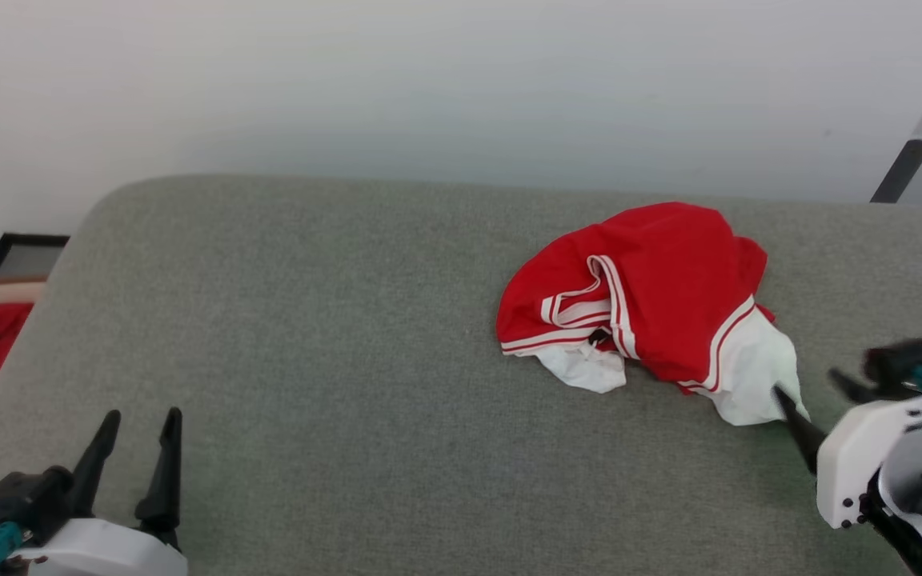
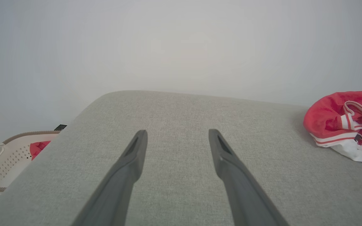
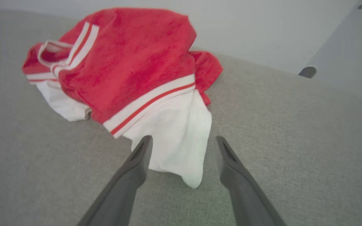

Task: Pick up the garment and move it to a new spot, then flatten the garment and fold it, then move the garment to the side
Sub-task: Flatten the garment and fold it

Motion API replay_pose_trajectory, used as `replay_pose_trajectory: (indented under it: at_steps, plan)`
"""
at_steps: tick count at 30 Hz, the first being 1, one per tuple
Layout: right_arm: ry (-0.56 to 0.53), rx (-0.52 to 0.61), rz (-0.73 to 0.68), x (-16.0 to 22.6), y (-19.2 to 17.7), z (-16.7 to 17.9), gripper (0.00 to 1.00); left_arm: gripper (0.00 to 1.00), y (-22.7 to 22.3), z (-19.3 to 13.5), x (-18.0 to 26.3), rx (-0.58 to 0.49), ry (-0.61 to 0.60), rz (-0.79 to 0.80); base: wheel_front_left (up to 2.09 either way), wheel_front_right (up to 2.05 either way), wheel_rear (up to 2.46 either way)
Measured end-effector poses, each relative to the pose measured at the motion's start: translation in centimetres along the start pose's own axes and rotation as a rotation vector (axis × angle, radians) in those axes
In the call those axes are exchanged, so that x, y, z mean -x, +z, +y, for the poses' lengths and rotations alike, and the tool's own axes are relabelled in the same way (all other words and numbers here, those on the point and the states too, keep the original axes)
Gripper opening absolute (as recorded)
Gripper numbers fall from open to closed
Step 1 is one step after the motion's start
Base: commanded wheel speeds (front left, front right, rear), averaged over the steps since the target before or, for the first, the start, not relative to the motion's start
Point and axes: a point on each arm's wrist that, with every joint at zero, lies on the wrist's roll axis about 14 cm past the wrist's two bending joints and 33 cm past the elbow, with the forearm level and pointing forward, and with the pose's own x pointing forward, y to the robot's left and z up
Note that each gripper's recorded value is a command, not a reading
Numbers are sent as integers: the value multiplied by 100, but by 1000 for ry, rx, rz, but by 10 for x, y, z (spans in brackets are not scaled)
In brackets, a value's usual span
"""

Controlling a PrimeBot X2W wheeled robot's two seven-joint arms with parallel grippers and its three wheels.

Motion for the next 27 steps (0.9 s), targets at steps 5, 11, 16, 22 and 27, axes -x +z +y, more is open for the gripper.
replay_pose_trajectory:
  at_steps: [5, 11, 16, 22, 27]
  plan:
    - [63, 40, 318, -10, -27, -6, 100, 100, -7, -2, -5, 13, 9, 14, 0, 0, 0]
    - [67, 49, 488, -25, -31, -20, 100, 100, -14, 0, -12, 20, 27, 29, 0, 0, 0]
    - [58, 46, 559, -41, -40, -25, 100, 100, -21, 2, -16, 24, 45, 48, 0, 0, 0]
    - [80, 58, 650, -48, -65, -16, 71, 100, -31, 1, -18, 32, 53, 73, 0, 0, 0]
    - [87, 37, 620, -53, -64, -13, 0, 100, -32, -1, -22, 39, 48, 74, 0, 0, 0]
